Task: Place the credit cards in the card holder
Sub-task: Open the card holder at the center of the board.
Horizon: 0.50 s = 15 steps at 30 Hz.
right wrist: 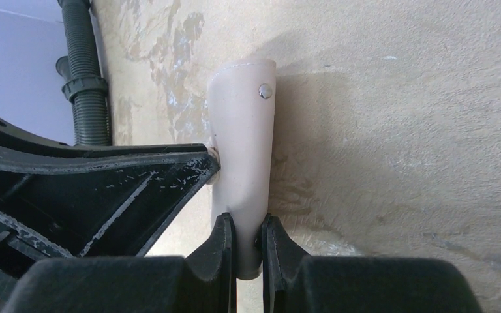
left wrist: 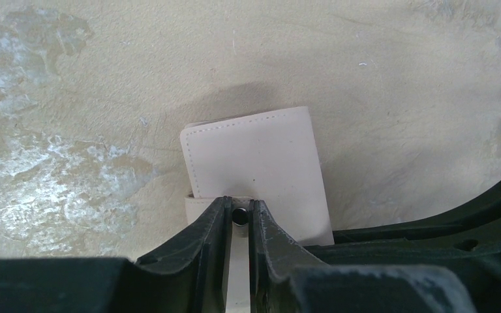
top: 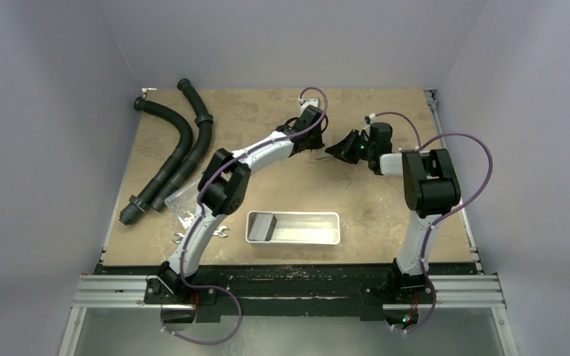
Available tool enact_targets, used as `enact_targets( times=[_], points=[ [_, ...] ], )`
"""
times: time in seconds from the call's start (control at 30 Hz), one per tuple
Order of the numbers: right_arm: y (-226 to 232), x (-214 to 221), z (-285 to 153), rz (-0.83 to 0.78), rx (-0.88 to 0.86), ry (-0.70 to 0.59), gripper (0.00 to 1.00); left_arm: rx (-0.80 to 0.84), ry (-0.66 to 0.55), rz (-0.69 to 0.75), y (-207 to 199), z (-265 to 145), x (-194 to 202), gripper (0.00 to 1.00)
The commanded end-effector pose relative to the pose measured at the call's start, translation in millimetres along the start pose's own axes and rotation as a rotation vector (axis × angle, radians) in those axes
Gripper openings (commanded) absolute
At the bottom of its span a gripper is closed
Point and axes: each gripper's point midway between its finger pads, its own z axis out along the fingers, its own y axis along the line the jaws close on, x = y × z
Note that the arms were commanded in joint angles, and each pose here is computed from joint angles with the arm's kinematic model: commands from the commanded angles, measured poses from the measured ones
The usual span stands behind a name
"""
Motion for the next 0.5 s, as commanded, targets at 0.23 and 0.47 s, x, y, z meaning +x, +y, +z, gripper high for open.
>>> enact_targets(
  times=[0.23,0.47],
  points=[
    [-32.6,-17.4,-9.6,0.025,0.214,-0.111,0.00,-0.413,0.102,0.181,137.8,-10.2,38.4,0.00],
    [-42.6,-16.3,-8.3,0.030,0.259,-0.104,0.00,-0.438,0.017,0.176,140.6,-30.1,1.6,0.00]
  ],
)
